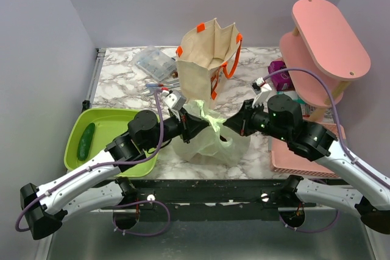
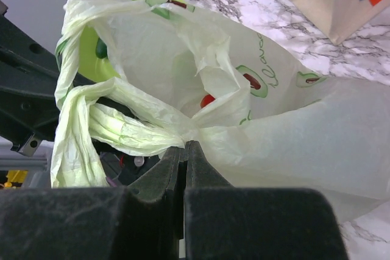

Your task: Place the food into the grocery bag and tie it

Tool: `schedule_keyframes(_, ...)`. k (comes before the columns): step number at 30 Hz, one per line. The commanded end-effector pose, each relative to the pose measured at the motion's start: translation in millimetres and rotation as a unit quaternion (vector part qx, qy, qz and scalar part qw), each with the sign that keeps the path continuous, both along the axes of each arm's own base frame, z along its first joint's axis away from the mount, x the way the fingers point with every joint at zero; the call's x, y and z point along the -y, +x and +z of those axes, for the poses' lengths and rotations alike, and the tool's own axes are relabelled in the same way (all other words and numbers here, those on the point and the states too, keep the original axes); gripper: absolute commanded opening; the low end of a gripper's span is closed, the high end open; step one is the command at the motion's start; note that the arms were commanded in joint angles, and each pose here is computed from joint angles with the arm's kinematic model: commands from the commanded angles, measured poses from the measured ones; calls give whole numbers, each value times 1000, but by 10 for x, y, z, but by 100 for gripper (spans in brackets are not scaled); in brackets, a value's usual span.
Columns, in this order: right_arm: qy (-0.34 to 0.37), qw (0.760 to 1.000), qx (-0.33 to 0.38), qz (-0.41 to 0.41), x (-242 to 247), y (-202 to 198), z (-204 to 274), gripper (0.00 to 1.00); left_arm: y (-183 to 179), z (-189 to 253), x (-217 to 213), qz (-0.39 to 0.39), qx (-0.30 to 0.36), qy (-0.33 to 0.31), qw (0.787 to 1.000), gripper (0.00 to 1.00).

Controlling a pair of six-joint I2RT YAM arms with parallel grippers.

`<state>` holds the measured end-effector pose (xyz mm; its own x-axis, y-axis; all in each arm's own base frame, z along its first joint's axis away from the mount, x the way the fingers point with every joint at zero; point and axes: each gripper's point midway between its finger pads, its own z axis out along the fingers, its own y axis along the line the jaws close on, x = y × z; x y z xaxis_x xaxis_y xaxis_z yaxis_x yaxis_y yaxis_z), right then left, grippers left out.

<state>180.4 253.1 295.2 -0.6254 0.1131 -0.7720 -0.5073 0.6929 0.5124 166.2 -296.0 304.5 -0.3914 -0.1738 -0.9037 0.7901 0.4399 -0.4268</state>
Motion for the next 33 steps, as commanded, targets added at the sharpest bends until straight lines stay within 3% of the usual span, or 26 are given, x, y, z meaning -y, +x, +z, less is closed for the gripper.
schedule_keyframes(1,-3,999,17,-48,162,84,103,1,-18,46,-65,11,-5,-1,1000,0)
schedule_keyframes(23,2,984,-20,-177,502,223,-143,1,-46,23,-386,69,-47,-3,996,0)
schedule_keyframes(33,-6,975,-16,-219,650,284,-149,1,-217,-278,-593,65,-95,93,989,0)
